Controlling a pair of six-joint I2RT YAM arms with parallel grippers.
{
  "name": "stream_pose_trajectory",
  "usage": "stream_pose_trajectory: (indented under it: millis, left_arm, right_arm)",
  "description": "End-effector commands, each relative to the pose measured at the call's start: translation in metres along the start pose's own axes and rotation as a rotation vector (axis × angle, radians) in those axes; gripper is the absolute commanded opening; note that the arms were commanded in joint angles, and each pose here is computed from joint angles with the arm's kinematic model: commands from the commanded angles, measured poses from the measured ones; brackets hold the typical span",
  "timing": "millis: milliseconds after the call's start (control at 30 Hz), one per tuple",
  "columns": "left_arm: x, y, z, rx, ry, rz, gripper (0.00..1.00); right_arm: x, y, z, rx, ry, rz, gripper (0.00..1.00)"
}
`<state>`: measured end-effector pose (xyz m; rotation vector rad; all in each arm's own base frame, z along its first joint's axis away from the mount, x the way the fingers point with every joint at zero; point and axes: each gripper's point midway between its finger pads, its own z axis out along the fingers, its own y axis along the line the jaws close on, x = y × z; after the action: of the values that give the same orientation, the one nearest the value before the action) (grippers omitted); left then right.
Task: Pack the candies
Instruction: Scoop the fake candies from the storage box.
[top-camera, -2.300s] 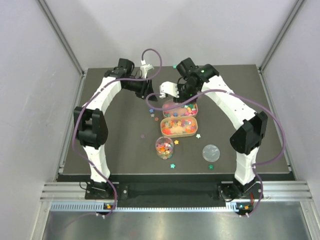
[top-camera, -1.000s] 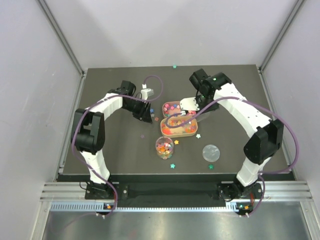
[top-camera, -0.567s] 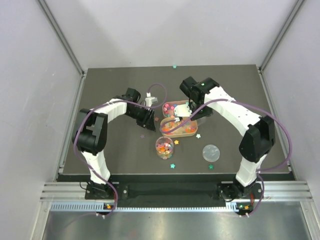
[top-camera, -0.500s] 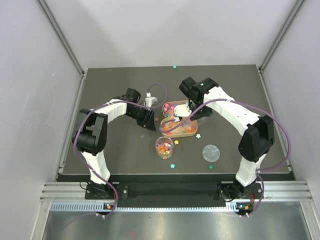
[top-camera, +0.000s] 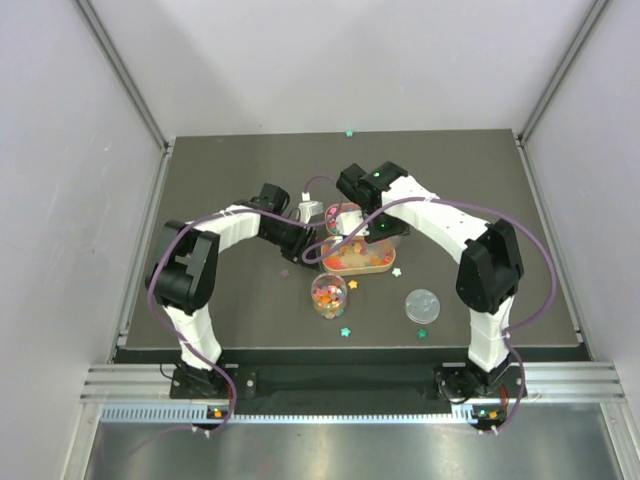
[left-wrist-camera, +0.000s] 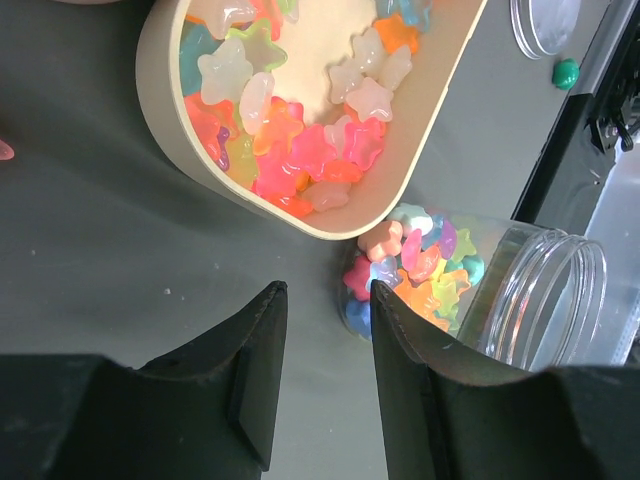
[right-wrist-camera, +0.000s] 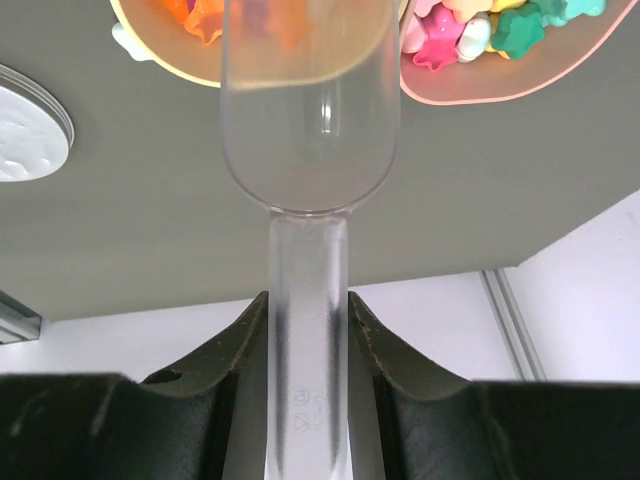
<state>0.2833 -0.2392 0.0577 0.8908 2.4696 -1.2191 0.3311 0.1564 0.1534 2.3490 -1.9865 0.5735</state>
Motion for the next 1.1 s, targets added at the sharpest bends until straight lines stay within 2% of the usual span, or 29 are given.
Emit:
stream_pose_trajectory:
  millis: [0, 567, 1067]
  left_arm:
    - [-0.007, -0.009, -0.001, 0.049, -0.03, 0.044, 0.43]
    - [-0.004, -0.008, 0.012, 0.102, 0.016, 0.015, 0.41]
    - [-0.016, -0.001, 0.017, 0.1, 0.009, 0.002, 0.38]
  right_arm:
    - [0.003, 0.015, -0.009, -0.047, 0.081, -0.019, 0.0]
    - [-0.022, 0.027, 0.014, -0.165, -0.008, -0.011, 0.0]
    - [-0.054, 0.007, 0.033, -0.171, -0.131, -0.018, 0.0]
